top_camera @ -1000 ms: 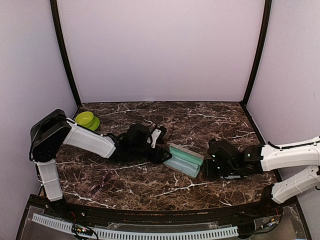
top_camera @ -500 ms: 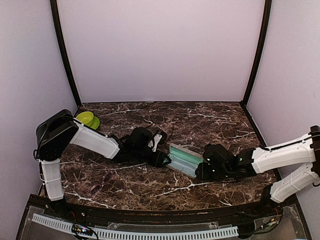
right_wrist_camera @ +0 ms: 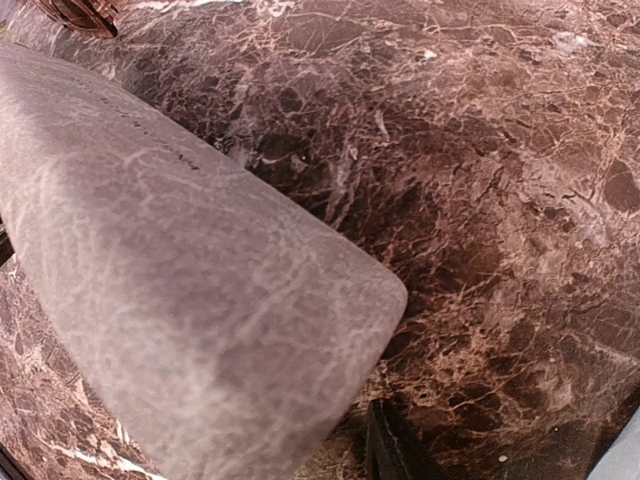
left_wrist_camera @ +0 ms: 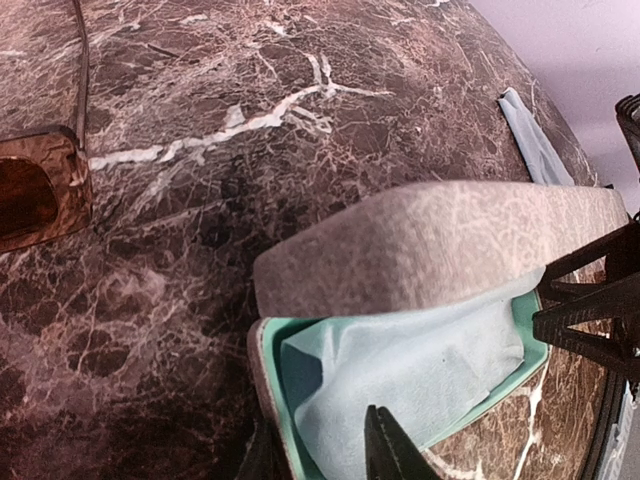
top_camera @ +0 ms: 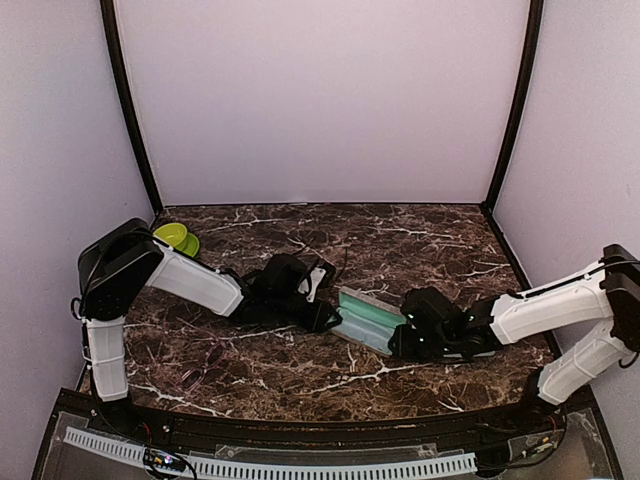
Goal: Organize the sunglasses
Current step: Move the opened sunglasses case to the center of the board.
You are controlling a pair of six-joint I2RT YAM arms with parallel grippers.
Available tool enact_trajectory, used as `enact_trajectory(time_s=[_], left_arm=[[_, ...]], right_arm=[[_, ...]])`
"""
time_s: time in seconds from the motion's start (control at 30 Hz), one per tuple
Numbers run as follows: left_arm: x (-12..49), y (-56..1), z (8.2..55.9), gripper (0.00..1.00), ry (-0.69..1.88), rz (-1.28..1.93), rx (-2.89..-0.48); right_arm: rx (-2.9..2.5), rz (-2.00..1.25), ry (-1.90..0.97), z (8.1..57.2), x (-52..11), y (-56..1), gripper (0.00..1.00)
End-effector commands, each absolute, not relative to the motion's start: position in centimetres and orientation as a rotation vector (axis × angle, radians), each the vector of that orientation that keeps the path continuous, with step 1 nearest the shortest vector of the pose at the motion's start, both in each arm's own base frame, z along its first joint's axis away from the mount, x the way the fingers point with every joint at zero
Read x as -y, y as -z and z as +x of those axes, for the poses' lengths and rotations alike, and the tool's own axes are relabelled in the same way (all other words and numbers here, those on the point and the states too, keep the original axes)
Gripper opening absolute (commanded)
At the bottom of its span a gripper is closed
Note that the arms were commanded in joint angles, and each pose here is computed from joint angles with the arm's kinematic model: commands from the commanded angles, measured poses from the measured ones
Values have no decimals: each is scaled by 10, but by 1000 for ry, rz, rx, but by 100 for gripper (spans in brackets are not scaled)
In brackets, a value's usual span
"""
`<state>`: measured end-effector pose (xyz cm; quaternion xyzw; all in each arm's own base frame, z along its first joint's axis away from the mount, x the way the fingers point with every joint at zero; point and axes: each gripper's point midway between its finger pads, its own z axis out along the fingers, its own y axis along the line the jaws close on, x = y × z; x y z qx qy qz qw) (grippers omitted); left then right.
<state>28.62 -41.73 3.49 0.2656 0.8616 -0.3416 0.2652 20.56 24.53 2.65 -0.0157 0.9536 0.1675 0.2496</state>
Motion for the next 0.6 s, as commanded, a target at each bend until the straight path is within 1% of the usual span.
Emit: enact_trajectory(time_s=[0.0,0.1,0.17,0.23,0.57], left_arm=[[417,-37,286,32,928,719,-2332],[412,-36,282,26,931,706,-2339],[409,-36,280,20,933,688,-2338],[406,-35,277,15,941,679,-2336],[383,-29,245,15,871,654,-2431]], right_arm=[[-2569,-56,-490,214,-253,-32,37],[-2571,-85,-487,216,-257,-32,36],[-2575,-120,-492,217,-262,-32,34],[-2577,-144,-491,218,-265,-32,33],[-2584,-270,-550,214,-284,-33,32]])
